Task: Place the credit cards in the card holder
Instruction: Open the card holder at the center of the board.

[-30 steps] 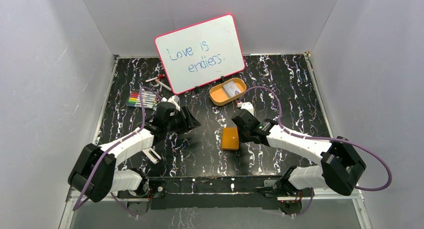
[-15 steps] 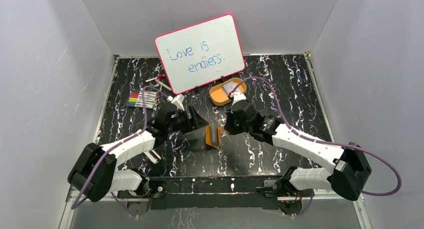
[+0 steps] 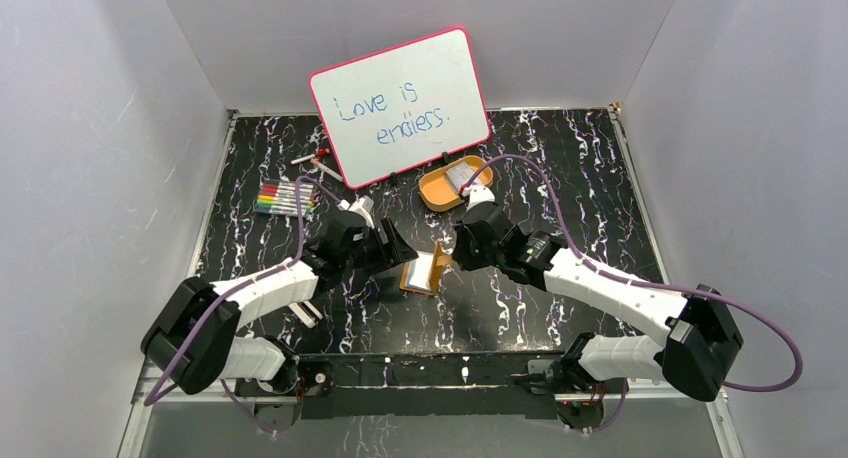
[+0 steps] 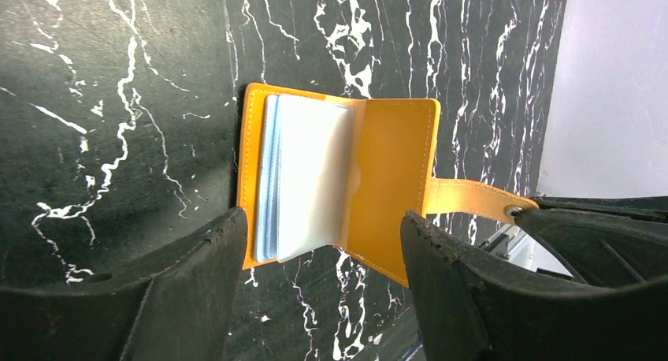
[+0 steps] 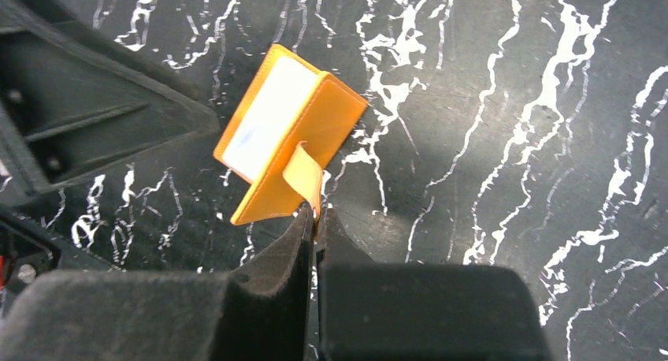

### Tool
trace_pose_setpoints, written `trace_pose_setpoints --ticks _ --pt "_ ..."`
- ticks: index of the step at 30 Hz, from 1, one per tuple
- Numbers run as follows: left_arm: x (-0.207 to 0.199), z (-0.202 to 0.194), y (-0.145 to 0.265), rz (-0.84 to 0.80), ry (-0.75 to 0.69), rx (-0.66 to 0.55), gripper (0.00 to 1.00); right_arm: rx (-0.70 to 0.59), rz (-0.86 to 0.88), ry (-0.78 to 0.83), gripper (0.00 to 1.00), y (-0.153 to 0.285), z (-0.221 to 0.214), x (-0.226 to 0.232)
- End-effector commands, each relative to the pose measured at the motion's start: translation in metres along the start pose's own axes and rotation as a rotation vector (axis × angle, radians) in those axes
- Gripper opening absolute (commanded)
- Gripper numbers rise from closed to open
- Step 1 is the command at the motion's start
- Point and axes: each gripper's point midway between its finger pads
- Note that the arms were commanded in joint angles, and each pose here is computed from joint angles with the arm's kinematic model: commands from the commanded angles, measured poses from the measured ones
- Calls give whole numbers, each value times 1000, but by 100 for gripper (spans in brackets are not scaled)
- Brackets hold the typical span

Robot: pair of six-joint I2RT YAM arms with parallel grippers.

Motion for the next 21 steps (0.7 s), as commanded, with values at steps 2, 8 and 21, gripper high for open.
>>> trace_pose_setpoints --ticks 2,8,21 --pt "13 -1 5 65 2 -18 68 20 -171 -15 0 -3 -23 -42" --pt "16 -8 -5 69 0 25 67 37 -258 -55 0 1 -44 -74" --pt "-12 -4 -16 -81 -25 43 65 29 -231 -62 0 0 -43 -74"
Point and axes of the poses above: each gripper's point midway between its finger pads, its own y axis back along the fingers, its own x axis along the line the jaws close on, z = x × y, and after that the axes turned 8 degrees about -y, right-handed
